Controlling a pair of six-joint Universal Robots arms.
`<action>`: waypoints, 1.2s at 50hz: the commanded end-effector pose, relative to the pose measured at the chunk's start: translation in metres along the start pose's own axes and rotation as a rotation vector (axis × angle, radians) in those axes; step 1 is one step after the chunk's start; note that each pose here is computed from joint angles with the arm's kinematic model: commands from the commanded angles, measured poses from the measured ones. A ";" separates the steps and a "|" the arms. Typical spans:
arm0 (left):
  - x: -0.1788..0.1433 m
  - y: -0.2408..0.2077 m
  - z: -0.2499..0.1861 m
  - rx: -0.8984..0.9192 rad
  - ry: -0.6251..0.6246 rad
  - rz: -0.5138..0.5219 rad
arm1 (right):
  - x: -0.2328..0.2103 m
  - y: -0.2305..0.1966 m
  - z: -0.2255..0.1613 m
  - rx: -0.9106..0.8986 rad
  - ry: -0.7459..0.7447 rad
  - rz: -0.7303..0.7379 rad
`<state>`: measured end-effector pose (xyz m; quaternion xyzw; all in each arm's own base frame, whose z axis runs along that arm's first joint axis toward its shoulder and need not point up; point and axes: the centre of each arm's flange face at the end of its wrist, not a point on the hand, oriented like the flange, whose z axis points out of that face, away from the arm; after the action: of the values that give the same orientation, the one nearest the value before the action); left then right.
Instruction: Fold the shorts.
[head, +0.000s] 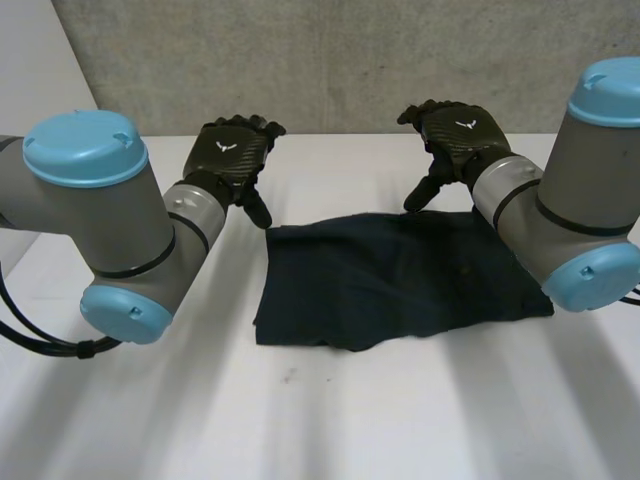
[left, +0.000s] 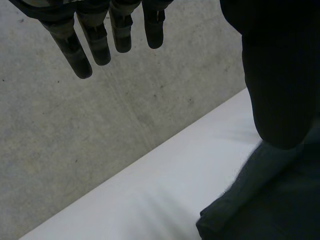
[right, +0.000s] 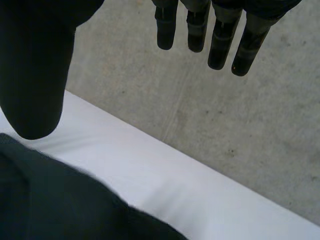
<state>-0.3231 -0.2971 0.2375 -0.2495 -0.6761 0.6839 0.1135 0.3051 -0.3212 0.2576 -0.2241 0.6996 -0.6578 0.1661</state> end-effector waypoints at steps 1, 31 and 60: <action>0.002 0.005 -0.006 -0.035 0.009 -0.001 | 0.038 0.017 -0.004 -0.111 0.064 -0.055; 0.008 0.017 -0.012 -0.078 0.031 -0.002 | 0.127 0.134 -0.045 -0.358 -0.041 -0.346; 0.001 0.005 -0.017 -0.055 0.011 -0.003 | 0.114 0.076 -0.022 -0.199 0.029 -0.618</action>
<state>-0.3187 -0.2825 0.2194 -0.2630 -0.7027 0.6514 0.1124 0.1584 -0.3634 0.1494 -0.3843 0.7281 -0.5672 -0.0237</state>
